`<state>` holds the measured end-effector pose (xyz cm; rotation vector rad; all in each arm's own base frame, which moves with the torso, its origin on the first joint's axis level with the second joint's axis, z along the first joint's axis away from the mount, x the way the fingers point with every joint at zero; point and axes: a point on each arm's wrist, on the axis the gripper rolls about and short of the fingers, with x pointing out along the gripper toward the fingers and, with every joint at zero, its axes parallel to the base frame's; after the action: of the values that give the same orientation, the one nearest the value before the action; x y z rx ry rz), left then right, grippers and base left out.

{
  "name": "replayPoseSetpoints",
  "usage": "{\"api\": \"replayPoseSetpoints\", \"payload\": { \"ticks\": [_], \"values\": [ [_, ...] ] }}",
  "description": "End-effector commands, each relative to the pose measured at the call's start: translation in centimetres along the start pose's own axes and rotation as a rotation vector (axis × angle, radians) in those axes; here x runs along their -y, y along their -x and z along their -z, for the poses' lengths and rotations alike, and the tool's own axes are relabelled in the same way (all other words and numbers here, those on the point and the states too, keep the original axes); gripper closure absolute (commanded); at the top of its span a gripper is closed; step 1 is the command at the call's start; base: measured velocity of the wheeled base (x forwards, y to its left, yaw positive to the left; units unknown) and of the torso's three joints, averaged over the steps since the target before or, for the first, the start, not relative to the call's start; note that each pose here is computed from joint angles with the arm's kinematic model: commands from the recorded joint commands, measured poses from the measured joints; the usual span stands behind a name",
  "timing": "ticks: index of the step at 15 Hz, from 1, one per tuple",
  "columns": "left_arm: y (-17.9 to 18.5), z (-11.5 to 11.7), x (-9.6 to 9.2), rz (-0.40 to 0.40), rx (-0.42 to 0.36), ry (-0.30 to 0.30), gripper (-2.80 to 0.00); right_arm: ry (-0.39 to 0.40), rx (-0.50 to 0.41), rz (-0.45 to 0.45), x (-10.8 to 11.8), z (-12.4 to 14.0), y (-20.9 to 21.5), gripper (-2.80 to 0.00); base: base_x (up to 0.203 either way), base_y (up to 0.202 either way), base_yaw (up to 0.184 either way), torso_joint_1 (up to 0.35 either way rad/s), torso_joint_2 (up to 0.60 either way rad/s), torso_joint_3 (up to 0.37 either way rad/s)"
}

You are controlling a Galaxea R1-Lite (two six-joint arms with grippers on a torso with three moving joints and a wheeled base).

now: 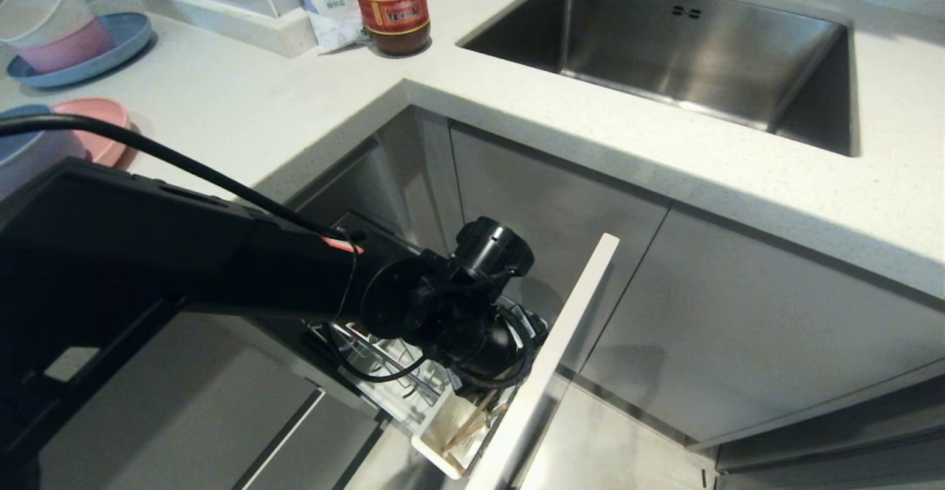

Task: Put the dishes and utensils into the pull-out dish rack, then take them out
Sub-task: Take the fork out of the cupboard

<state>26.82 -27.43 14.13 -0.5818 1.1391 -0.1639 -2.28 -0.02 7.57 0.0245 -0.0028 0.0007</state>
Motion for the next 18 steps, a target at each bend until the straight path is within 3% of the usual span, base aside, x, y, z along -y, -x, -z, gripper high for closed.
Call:
{"api": "replayPoseSetpoints", "payload": {
  "ticks": [1, 13, 14, 18],
  "values": [
    [-0.3, 0.0, -0.1, -0.008, -0.005, 0.006, -2.8, 0.0, 0.003, -0.001, 0.0, 0.0, 0.0, 0.0, 0.0, 0.0, 0.0, 0.0, 0.0, 0.0],
    [-1.3, 0.0, -0.2, -0.022, -0.009, 0.005, -2.8, 0.0, 0.003, -0.001, 0.0, 0.0, 0.0, 0.0, 0.0, 0.0, 0.0, 0.0, 0.0, 0.0],
    [-1.3, 0.1, -0.2, -0.023, -0.01, 0.003, 0.0, 0.0, 0.003, 0.0, 0.0, 0.0, 0.0, 0.0, 0.0, 0.0, 0.0, 0.0, 0.0, 0.0],
    [-1.2, 0.1, -0.1, -0.028, 0.0, 0.0, 0.0, 0.0, 0.003, 0.001, 0.0, 0.0, 0.0, 0.0, 0.0, 0.0, 0.0, 0.0, 0.0, 0.0]
  ]
}}
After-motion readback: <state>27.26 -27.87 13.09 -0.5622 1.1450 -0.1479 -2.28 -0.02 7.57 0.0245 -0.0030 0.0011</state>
